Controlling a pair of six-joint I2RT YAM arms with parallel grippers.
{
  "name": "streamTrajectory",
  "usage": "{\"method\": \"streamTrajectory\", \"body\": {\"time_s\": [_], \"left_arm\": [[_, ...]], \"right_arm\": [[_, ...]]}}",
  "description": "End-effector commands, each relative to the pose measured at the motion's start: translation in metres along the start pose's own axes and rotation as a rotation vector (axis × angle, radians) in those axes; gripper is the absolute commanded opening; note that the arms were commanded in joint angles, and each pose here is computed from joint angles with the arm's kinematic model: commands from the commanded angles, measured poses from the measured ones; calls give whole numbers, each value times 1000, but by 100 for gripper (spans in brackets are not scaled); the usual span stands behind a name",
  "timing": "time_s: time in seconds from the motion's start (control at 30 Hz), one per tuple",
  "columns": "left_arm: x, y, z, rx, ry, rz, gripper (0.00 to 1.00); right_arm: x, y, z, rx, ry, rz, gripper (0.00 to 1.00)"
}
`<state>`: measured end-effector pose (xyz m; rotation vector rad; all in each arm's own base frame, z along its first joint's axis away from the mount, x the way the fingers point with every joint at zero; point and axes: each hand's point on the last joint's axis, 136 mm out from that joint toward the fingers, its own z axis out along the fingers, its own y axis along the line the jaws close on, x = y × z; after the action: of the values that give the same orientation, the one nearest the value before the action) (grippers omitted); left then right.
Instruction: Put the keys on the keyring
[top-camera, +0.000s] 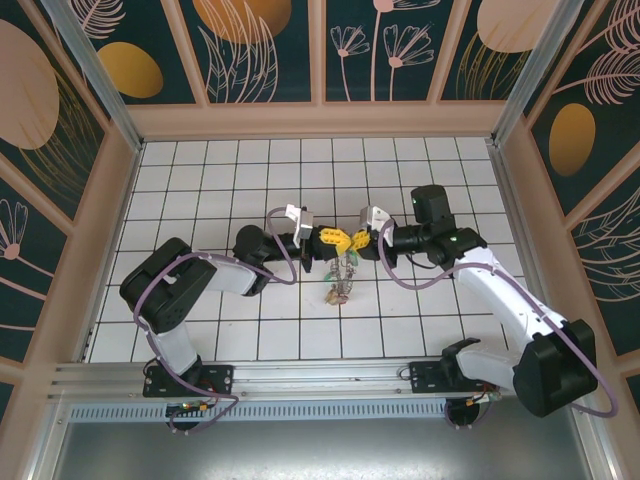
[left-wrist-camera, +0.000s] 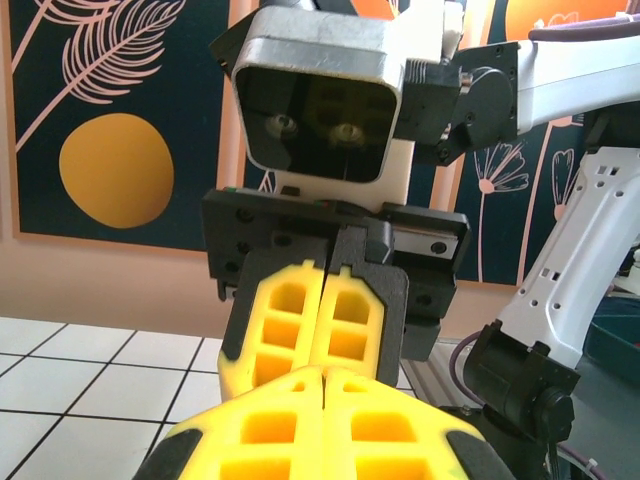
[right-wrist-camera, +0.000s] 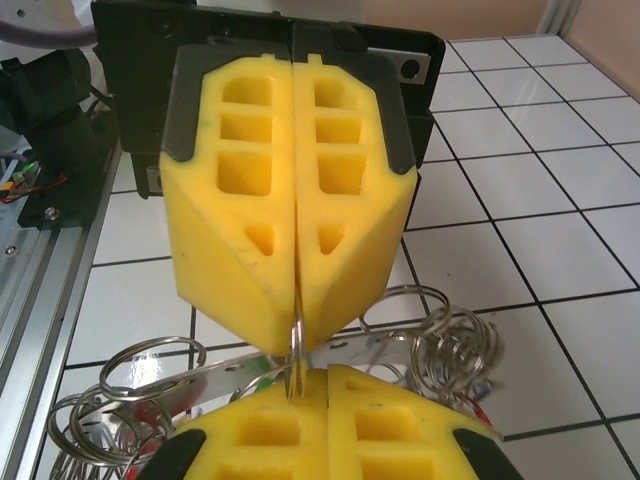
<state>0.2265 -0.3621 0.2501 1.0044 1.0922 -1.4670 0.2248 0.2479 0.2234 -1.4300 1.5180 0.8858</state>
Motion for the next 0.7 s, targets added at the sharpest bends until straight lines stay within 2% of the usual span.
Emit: {"method": "streamTrajectory", "body": {"time_s": [0.0, 0.3, 0.5, 0.67], "left_arm": [[-36, -19, 3, 66, -129, 149, 0], [-40, -18, 2, 57, -143, 155, 0], [-43, -18, 1, 49, -159, 156, 0], [-43, -19, 1, 52, -158, 155, 0]], "right_arm": [[-12, 3, 2, -33, -64, -38, 6], [-22, 14, 4, -56, -134, -37, 8], [-7, 4, 4, 71, -76, -10, 10], [-7, -7, -11, 203, -60, -46, 19]]}}
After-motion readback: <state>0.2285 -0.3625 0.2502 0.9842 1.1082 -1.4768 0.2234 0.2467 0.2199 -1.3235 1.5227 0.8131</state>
